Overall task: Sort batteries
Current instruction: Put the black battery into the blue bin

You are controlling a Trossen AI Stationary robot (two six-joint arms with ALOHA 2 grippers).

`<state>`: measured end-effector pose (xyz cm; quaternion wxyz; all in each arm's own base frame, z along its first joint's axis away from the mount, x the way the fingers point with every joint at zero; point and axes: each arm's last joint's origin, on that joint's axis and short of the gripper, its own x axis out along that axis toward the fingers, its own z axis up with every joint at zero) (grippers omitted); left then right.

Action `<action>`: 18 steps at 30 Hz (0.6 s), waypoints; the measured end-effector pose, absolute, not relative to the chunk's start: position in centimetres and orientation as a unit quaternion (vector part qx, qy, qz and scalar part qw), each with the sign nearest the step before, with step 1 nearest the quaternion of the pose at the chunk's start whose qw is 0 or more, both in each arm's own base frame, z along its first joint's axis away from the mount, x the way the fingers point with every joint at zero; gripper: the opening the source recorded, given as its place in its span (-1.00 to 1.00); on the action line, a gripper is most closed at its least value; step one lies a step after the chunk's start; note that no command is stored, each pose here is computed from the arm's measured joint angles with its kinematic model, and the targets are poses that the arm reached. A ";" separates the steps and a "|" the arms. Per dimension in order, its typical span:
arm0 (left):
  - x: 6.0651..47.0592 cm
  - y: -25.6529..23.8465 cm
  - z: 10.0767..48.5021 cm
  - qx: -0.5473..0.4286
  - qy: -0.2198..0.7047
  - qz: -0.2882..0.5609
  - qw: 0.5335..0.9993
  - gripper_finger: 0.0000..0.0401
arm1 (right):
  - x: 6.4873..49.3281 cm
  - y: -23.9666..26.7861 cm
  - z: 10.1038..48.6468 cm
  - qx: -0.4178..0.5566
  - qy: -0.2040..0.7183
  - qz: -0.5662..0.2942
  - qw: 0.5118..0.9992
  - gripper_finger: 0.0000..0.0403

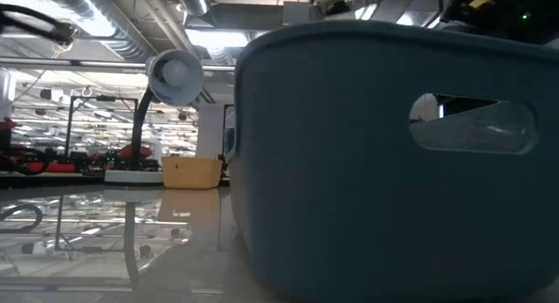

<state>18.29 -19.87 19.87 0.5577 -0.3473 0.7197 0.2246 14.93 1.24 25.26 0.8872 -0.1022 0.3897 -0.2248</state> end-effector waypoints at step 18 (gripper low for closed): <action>16.0 -22.9 16.9 -0.274 0.770 0.227 0.529 -0.35 | 15.4 1.5 25.5 -0.105 0.376 -0.187 0.901 -0.07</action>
